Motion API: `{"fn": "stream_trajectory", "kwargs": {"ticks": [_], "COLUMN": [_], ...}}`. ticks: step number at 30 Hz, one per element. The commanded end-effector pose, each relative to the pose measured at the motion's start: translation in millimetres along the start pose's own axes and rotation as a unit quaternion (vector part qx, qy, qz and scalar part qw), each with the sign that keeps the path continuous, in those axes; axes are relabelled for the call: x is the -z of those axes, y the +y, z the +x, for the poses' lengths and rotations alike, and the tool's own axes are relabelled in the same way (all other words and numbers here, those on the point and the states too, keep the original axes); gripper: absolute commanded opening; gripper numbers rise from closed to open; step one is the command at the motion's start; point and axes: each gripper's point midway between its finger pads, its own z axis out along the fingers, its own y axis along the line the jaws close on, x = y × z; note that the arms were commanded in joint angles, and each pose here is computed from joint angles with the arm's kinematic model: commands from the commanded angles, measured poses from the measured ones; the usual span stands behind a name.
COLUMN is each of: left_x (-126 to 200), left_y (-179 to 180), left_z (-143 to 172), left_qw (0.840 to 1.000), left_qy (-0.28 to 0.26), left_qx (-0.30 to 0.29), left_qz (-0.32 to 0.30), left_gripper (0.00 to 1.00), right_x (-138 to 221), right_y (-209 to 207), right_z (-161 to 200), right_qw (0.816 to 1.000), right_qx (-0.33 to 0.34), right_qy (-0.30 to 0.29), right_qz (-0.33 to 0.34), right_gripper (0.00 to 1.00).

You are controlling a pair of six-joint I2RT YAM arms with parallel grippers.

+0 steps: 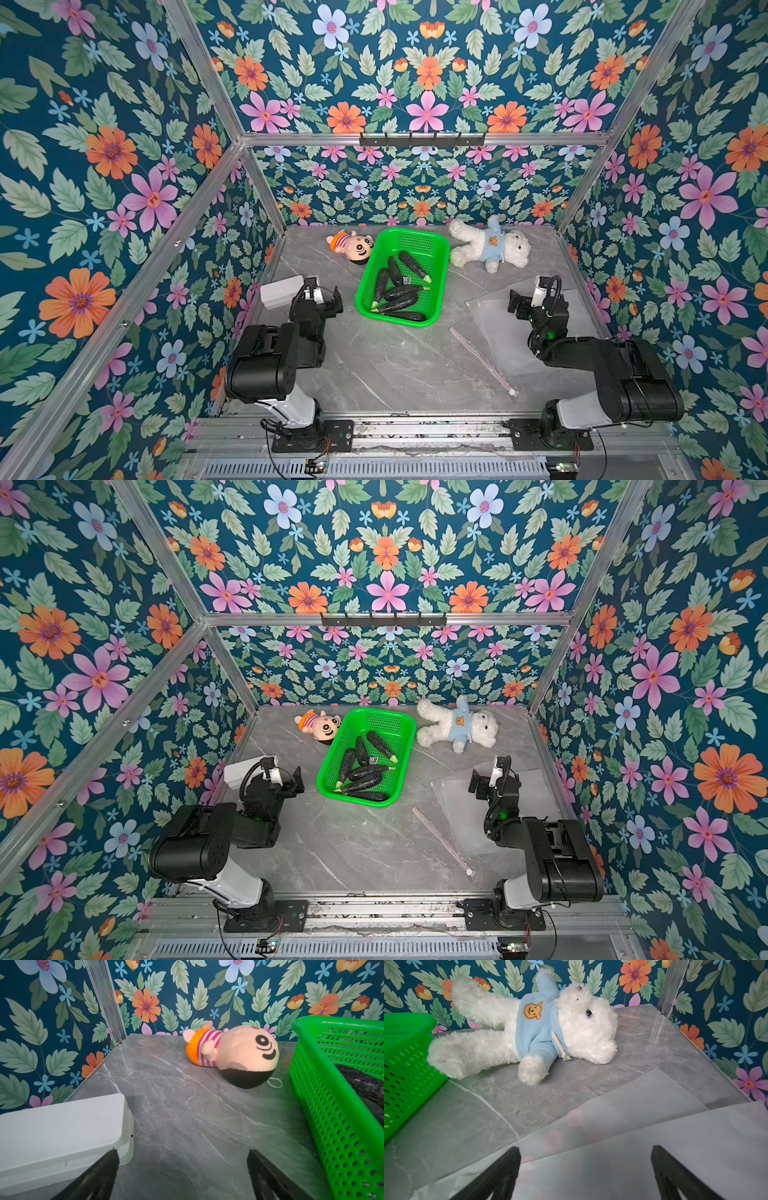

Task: Place the eggplant in a zip-top bag and seal the zipper
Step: Open the zipper food storage bag.

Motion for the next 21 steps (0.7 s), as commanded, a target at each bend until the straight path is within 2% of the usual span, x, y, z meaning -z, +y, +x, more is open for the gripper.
{"fn": "stream_trajectory", "kwargs": {"ticks": [1,21], "left_x": [0.7,-0.7], "left_y": [0.4,0.1], "left_z": [-6.2,-5.1], "left_qw": [1.000,1.000], "left_qy": [-0.012,-0.009], "left_qx": [-0.003,-0.002], "left_qz": [-0.001,-0.001], "left_gripper": [0.99,0.99], "right_x": [0.0,-0.1], "right_y": [0.4,0.5], "right_z": [-4.6,-3.8], "right_qw": [1.000,1.000], "right_qx": [0.002,0.003], "right_qy": [-0.007,-0.005], "right_qz": [-0.001,-0.001], "right_gripper": [0.99,0.99]}}
